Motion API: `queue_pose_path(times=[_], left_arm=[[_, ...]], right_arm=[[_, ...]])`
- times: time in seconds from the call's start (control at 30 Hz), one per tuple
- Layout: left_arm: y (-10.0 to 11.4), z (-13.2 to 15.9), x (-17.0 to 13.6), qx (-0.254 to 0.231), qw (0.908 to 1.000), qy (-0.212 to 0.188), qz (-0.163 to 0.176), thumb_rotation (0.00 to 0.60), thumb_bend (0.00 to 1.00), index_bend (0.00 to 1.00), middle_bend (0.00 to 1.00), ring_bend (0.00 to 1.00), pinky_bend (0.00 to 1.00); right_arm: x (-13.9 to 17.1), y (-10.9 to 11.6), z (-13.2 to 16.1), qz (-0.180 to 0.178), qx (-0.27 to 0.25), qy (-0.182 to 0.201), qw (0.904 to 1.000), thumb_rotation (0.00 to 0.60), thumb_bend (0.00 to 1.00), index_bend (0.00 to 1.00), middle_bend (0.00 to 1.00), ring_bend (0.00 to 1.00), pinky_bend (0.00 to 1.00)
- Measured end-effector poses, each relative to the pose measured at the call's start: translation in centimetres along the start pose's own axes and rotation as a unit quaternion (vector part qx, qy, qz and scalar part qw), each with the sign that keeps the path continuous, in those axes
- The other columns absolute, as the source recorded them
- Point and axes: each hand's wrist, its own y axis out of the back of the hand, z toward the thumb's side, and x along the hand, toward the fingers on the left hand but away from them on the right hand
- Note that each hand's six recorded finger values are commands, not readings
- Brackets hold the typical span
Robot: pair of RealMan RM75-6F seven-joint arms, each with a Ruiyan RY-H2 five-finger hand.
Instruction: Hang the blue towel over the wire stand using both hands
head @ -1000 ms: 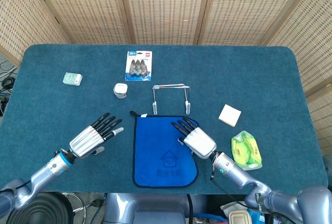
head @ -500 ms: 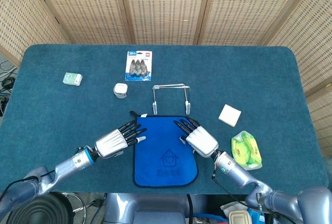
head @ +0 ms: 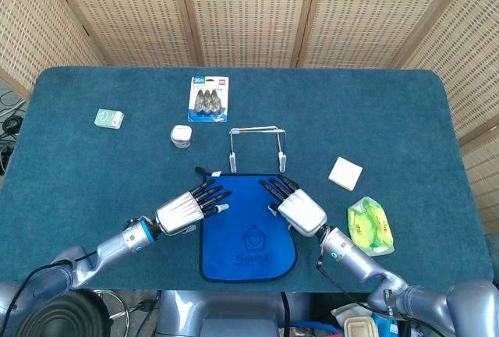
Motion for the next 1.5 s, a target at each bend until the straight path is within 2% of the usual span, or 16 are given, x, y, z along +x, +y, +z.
queue_pose_path(times=[0.5, 0.8, 1.03, 1.2, 1.43, 1.5], left_arm=[[-0.6, 1.4, 2.5, 0.0, 0.9998, -0.017, -0.013, 0.6, 0.01, 0.22, 0.0, 0.0, 0.0], [-0.4, 1.6, 2.9, -0.006, 0.9998, -0.017, -0.007, 0.6, 0.26, 0.24, 0.0, 0.0, 0.0], [-0.2, 1.6, 3.0, -0.012, 0.9998, -0.015, -0.004, 0.6, 0.31, 0.27, 0.0, 0.0, 0.0], [-0.3, 1.7, 3.1, -0.013, 0.9998, -0.015, -0.005, 0.6, 0.35, 0.35, 0.0, 0.0, 0.0], [-0.4, 1.9, 3.2, -0.02, 0.9997, -0.013, -0.004, 0.6, 0.43, 0.39, 0.0, 0.0, 0.0], [-0.5, 1.9, 3.3, -0.021, 0.9997, -0.011, -0.004, 0.6, 0.47, 0.44, 0.0, 0.0, 0.0]], right_arm=[[0.2, 0.0, -0.6, -0.001, -0.007, -0.005, 1.0, 0.6, 0.56, 0.62, 0.02, 0.0, 0.0], [0.3, 0.6, -0.4, -0.005, -0.009, 0.0, 0.9999, 0.6, 0.56, 0.62, 0.02, 0.0, 0.0], [0.4, 0.6, -0.1, -0.004, -0.007, 0.003, 1.0, 0.6, 0.57, 0.62, 0.02, 0.0, 0.0], [0.3, 0.8, 0.0, -0.005, -0.007, 0.003, 1.0, 0.6, 0.57, 0.62, 0.02, 0.0, 0.0], [0.3, 1.0, 0.0, -0.006, -0.005, 0.002, 1.0, 0.6, 0.57, 0.62, 0.02, 0.0, 0.0], [0.4, 1.0, 0.0, -0.007, -0.005, 0.003, 1.0, 0.6, 0.57, 0.62, 0.02, 0.0, 0.0]])
